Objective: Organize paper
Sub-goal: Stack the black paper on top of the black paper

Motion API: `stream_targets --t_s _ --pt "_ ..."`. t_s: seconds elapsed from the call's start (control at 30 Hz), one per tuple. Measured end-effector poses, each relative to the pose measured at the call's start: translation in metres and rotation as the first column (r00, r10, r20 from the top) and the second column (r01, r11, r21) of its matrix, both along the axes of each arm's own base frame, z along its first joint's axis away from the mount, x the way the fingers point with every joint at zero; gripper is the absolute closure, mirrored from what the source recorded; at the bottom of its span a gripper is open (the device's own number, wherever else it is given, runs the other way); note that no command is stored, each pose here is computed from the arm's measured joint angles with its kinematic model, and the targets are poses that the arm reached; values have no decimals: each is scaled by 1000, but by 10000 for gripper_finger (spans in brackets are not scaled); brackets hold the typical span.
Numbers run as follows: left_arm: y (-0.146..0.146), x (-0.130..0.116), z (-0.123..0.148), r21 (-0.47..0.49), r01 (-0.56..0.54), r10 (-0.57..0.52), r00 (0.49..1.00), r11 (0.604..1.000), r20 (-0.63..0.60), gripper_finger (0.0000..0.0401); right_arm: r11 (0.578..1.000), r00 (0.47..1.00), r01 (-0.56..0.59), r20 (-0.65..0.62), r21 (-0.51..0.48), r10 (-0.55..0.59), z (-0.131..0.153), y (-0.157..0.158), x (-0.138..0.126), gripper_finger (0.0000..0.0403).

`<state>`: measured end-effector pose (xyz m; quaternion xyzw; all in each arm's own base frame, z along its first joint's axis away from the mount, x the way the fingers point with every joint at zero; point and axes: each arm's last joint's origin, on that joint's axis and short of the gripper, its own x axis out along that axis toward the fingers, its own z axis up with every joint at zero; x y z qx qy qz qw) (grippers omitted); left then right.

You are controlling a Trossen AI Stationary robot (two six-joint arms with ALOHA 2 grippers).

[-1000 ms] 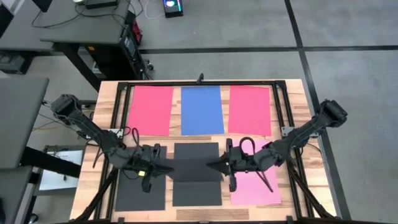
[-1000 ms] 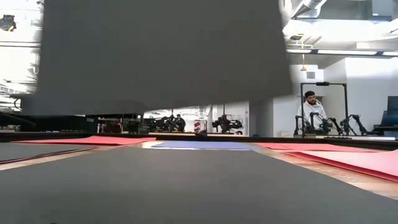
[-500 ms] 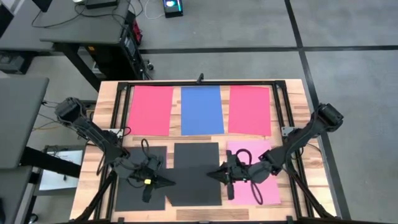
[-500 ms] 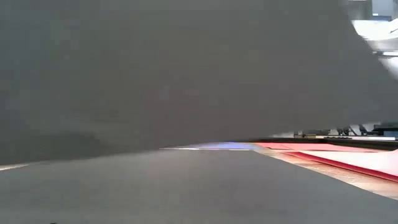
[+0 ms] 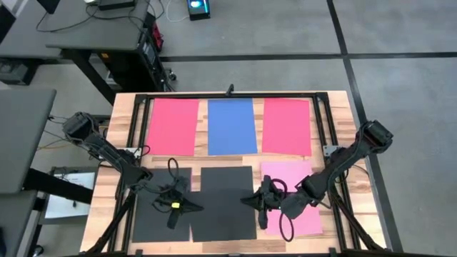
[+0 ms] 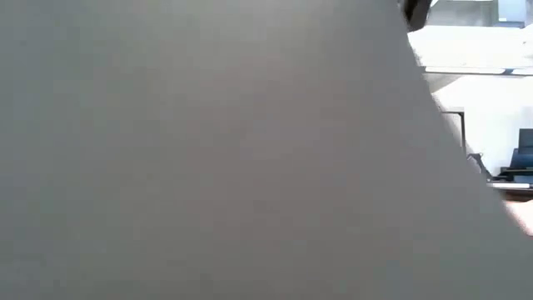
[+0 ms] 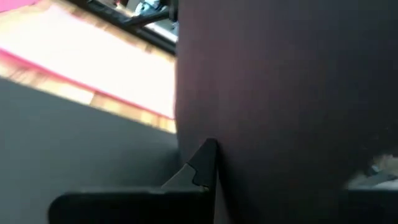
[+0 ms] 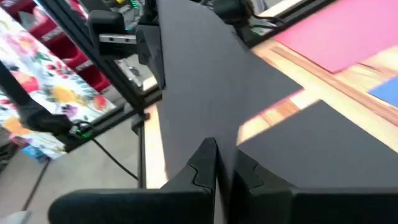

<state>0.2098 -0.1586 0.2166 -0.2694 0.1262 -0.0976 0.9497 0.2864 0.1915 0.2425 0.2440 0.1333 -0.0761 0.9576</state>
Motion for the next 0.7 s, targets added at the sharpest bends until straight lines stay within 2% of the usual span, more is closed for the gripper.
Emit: stream_targets --t_s 0.27,0.5,0.7 --pt "14 7 -11 59 -61 66 993 996 -94 401 998 998 37 -47 -45 -39 -5 -6 1 403" --pt "26 11 -22 110 -108 127 975 988 -183 401 992 984 114 -133 -56 -120 -15 -22 4 403" --pt "34 12 -28 151 -125 159 959 980 -234 401 991 978 121 -163 -58 -129 -18 -22 1 403"
